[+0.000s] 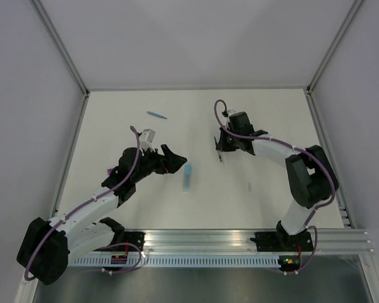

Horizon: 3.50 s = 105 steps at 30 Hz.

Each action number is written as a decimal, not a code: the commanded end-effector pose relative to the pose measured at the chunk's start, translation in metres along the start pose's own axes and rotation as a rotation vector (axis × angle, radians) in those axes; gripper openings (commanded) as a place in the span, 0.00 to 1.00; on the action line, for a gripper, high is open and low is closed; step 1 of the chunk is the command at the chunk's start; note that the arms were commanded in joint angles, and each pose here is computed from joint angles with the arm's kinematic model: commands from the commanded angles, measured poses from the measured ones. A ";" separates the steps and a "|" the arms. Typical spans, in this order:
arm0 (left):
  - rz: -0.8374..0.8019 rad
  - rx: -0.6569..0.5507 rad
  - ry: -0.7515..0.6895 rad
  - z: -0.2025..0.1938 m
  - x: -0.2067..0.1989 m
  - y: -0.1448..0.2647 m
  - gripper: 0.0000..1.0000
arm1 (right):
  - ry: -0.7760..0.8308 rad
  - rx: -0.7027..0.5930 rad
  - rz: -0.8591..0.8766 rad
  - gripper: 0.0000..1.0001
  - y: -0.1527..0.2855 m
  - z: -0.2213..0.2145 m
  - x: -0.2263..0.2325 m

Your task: Insert the pens into the pen caps

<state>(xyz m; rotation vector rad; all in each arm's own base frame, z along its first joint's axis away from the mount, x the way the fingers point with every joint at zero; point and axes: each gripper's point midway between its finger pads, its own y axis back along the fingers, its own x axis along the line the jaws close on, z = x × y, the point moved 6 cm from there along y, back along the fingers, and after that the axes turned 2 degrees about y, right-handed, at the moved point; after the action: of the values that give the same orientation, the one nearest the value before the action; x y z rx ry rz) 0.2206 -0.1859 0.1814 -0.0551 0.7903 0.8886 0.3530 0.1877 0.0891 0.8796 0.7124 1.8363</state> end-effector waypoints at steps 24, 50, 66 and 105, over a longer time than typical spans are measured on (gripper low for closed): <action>-0.632 0.040 -0.052 0.007 -0.072 0.009 0.83 | -0.042 -0.864 0.720 0.00 0.194 0.003 0.166; -0.661 0.063 -0.052 0.005 -0.074 0.006 0.02 | 0.052 -0.773 0.740 0.04 0.178 -0.011 0.194; -0.577 0.063 -0.057 0.005 -0.066 0.000 0.02 | -0.253 -0.969 -0.039 0.61 0.211 0.006 0.080; -0.464 0.098 -0.010 0.004 -0.056 -0.009 0.02 | -1.030 -0.259 -0.686 0.54 0.014 0.082 -0.184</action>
<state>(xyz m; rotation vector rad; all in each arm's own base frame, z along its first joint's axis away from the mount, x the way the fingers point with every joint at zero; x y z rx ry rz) 0.2004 -0.2250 0.2023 -0.1144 0.8373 0.4064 0.4642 0.0214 0.0954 1.0523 0.0707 0.6996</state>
